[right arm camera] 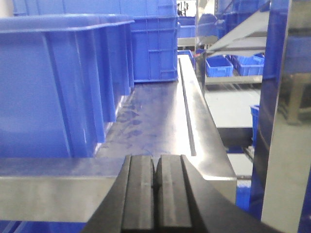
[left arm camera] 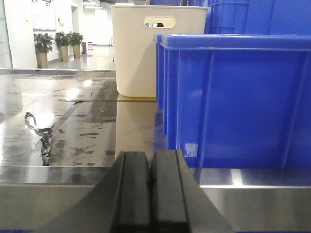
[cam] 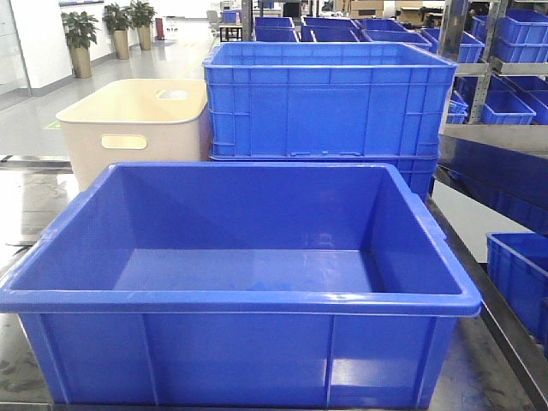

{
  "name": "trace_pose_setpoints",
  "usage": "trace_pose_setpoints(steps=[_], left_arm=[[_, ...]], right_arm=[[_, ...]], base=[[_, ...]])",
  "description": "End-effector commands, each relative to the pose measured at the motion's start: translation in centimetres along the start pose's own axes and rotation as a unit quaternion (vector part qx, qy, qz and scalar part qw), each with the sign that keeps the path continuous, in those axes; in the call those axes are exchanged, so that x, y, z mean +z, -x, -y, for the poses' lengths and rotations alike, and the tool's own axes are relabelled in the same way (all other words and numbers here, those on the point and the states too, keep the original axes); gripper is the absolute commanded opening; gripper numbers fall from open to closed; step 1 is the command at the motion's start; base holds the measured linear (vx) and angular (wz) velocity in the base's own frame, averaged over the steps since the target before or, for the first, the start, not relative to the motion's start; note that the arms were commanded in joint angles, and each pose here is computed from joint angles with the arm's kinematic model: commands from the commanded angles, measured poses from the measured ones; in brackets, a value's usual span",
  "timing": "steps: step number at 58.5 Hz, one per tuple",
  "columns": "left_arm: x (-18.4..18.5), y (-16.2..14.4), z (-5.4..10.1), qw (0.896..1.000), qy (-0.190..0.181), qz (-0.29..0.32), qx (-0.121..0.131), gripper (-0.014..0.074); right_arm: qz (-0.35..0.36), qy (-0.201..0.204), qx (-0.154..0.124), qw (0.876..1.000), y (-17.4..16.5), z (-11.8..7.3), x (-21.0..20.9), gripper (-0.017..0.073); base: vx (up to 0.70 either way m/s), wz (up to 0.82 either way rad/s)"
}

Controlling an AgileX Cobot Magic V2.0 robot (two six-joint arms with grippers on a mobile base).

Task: Pick red and yellow blocks into blue bin

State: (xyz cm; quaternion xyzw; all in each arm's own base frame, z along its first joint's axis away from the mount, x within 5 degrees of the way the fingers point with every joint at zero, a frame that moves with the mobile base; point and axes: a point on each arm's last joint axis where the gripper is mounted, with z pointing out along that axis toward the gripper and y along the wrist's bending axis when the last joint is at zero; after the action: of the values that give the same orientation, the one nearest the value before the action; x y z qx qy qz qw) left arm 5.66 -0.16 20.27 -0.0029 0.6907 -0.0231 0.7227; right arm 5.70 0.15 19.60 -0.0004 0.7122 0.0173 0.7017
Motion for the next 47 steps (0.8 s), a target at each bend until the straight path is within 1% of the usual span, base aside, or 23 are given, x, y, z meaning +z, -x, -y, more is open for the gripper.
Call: trace_pose_setpoints(steps=[1,6,9,18,21,37,47], left_arm=[[-0.26,1.45,0.04,0.998,-0.002,0.06,-0.007,0.0002],[-0.26,1.45,0.04,0.998,-0.002,0.06,-0.007,0.0002],[-0.26,1.45,0.04,0.998,-0.002,0.06,-0.007,0.0002],[-0.26,1.45,0.04,0.998,-0.002,0.06,-0.007,0.0002],[-0.26,1.45,0.04,0.998,-0.002,0.06,-0.007,0.0002],[-0.26,1.45,0.04,0.998,-0.002,0.06,-0.007,0.0002],[-0.26,1.45,0.04,0.998,-0.002,0.06,-0.007,0.0002]], right_arm=[[0.055,-0.006,-0.01,0.998,0.77,0.06,-0.13,-0.001],[0.055,-0.023,-0.007,0.998,0.79,0.25,-0.14,-0.001],[0.057,-0.029,0.002,0.998,0.81,0.33,-0.14,-0.001],[0.072,-0.028,-0.005,0.997,1.09,0.29,-0.18,-0.001],[0.082,-0.026,0.002,0.996,1.27,0.27,-0.21,-0.001],[0.074,-0.027,-0.027,0.996,1.15,0.26,-0.17,-0.001],[0.07,-0.028,-0.022,0.997,1.07,0.27,-0.16,-0.001]], base=[[0.0,0.0],[0.0,0.0],[0.0,0.0],[0.0,0.0],[0.0,0.0],[0.0,0.0],[0.0,0.0]])
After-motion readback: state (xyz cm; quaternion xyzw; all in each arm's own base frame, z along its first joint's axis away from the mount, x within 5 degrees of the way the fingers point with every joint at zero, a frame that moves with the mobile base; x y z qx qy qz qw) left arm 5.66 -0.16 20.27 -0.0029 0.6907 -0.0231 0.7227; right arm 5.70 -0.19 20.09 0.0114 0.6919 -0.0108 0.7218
